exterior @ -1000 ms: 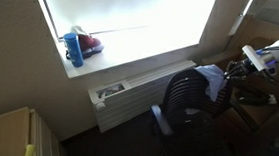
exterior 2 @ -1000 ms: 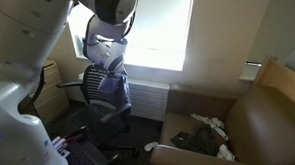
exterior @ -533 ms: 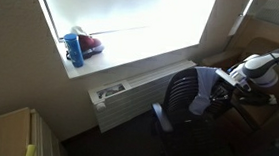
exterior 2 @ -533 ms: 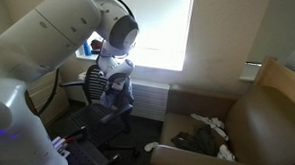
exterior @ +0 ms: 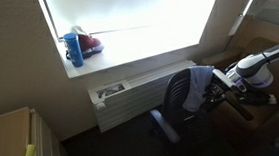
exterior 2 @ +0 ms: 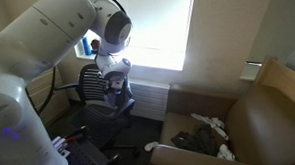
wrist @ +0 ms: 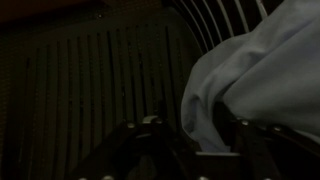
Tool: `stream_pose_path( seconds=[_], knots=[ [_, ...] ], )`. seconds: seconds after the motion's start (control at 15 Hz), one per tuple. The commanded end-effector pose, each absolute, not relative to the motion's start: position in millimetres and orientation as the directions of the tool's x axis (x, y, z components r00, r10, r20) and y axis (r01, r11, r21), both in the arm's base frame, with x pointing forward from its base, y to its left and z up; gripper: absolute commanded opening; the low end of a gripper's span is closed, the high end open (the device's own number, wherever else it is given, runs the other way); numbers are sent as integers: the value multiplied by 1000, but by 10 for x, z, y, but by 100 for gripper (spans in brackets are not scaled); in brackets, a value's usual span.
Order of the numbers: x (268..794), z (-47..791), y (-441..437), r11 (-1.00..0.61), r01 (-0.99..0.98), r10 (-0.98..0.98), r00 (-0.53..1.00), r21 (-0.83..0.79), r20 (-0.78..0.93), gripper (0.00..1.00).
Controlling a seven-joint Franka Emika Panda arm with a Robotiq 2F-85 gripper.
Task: Pick up the blue shirt and hang it on the back of the chair
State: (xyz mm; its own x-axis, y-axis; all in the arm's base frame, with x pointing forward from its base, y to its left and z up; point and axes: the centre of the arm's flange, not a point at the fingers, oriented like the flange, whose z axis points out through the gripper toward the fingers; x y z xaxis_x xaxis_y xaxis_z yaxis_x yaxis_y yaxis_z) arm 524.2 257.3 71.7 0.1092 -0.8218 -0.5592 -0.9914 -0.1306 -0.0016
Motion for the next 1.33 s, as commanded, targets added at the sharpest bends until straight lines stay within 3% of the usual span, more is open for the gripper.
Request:
stream_pose_path(
  seconds=[0.0, 0.13, 0.47, 0.73, 1.07, 1.27],
  knots=[
    [5115, 1093, 2597, -197, -969, -854, 244, -149, -460, 83],
    [5041, 1301, 2607, -252, -944, -862, 318, -211, -394, 97],
    [4803, 2163, 2376, -335, -868, -877, 430, -368, -217, 100],
    [4628, 2962, 2201, -196, -791, -904, 375, -580, -205, 100],
    [4479, 3832, 1951, 67, -704, -918, 234, -707, -320, 100],
    [4812, 3837, 2400, 57, -681, -925, 239, -730, -295, 100]
  ],
)
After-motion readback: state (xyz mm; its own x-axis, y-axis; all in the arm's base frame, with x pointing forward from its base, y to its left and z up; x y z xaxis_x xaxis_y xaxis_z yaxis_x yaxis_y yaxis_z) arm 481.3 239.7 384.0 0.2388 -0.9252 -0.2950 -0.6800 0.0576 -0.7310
